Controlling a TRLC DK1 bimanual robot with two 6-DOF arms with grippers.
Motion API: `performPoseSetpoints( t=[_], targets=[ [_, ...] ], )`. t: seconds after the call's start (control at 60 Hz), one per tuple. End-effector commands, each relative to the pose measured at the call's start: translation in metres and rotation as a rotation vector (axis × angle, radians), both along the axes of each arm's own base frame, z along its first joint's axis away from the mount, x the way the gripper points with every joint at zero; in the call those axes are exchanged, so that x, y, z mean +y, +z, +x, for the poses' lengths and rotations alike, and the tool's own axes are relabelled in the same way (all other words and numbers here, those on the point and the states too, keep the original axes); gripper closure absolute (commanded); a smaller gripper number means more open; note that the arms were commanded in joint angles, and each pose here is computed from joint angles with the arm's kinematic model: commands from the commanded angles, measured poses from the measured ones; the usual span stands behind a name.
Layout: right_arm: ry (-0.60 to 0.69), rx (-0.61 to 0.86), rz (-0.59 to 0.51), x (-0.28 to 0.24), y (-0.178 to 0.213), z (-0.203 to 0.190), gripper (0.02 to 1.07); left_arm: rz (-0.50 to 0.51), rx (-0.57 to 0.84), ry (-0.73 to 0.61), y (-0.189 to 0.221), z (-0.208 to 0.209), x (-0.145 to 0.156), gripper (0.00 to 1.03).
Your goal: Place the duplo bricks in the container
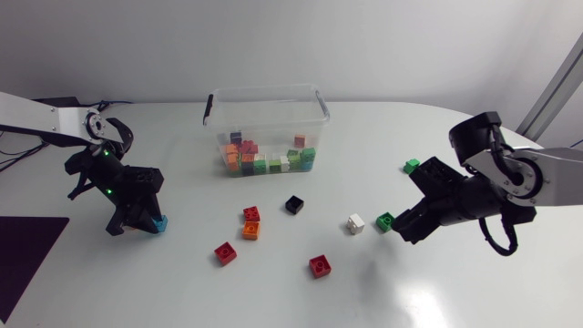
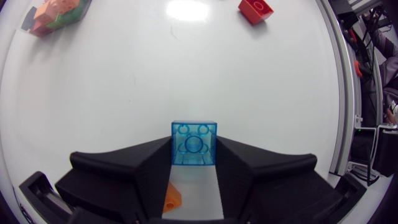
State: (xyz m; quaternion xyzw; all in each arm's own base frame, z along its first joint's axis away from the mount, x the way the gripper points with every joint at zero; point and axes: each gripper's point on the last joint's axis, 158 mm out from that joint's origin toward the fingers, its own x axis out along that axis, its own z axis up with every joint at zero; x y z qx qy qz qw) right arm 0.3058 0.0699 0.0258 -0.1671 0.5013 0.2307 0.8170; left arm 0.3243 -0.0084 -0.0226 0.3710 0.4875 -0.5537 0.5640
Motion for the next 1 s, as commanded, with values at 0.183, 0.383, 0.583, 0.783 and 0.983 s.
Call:
performPoseSetpoints(
  t=[0.183,0.383,0.583,0.783,0.983],
  targets=[
    [-0.054,0.047,-0.009,-0.003,-0.019,0.024,0.29,-0.077,-0.075,-0.03,0.048,0.01,-0.02,0.7],
    [-0.063,0.082,-0.032,0.0,-0.04,0.033,0.31,-0.138,-0.164,0.004,0.088,0.022,-0.042,0.7],
    [-0.057,0.093,-0.047,0.004,-0.051,0.042,0.54,-0.219,-0.242,0.031,0.131,0.031,-0.069,0.7],
    [-0.045,0.122,-0.073,0.008,-0.064,0.041,0.69,-0.306,-0.311,0.089,0.168,0.052,-0.096,0.7],
    [-0.051,0.132,-0.079,0.007,-0.06,0.039,0.75,-0.376,-0.384,0.136,0.194,0.076,-0.129,0.7]
  ],
)
